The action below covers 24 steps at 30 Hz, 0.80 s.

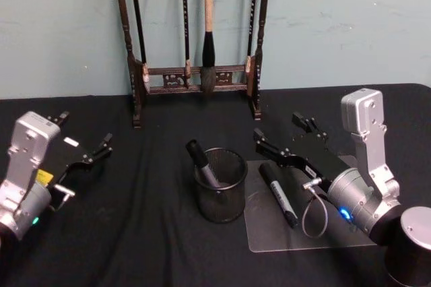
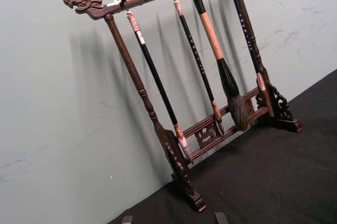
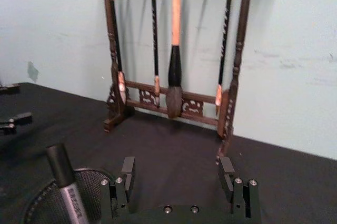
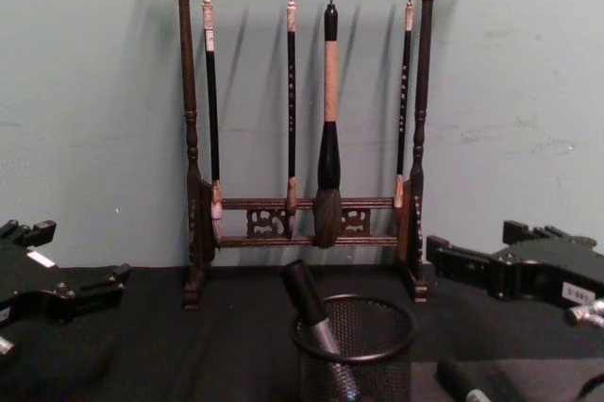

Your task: Pick up the water-based marker from the table and place it into the pen holder.

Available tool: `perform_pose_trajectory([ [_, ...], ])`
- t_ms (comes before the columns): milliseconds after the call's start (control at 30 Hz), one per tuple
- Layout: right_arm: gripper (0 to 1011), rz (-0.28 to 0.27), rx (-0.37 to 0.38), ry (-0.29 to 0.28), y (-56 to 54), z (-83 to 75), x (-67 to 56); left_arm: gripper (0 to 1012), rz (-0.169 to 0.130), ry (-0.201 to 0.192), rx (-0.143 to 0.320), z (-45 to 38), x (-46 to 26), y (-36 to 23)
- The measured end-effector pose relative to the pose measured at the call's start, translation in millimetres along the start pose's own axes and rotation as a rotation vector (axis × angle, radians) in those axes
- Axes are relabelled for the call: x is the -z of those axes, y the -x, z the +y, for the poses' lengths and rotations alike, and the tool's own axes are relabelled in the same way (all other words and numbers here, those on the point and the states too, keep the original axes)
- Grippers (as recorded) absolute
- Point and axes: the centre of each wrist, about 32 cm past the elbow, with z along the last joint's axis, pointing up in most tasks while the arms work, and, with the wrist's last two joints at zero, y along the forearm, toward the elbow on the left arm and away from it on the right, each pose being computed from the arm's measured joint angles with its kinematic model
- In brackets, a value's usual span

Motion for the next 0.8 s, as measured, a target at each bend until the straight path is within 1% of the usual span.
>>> perform_pose_trajectory([
  [233,1000,0.014,0.036,0.050,-3.0,2.7,6.1,1009,0.000,0.000,0.000,0.0,0.0,0.0],
  [367,1000,0.031,0.053,0.094,-5.9,6.3,10.7,1009,0.000,0.000,0.000,0.0,0.0,0.0],
  [467,1000,0.033,0.060,0.120,-6.6,8.2,14.6,1009,0.000,0.000,0.000,0.0,0.0,0.0],
  [500,1000,0.033,0.060,0.120,-6.6,8.2,14.6,1009,0.000,0.000,0.000,0.0,0.0,0.0],
  [533,1002,0.032,0.063,0.139,-6.9,9.6,17.4,1009,0.000,0.000,0.000,0.0,0.0,0.0],
  [567,1002,0.032,0.063,0.139,-6.9,9.6,17.4,1009,0.000,0.000,0.000,0.0,0.0,0.0],
  [633,1002,0.030,0.067,0.164,-7.1,11.4,20.6,1009,0.000,0.000,0.000,0.0,0.0,0.0],
  [667,1002,0.030,0.067,0.164,-7.1,11.4,20.6,1009,0.000,0.000,0.000,0.0,0.0,0.0],
  [800,1000,0.034,0.070,0.207,-6.3,14.0,24.1,1009,0.000,0.000,0.000,0.0,0.0,0.0],
])
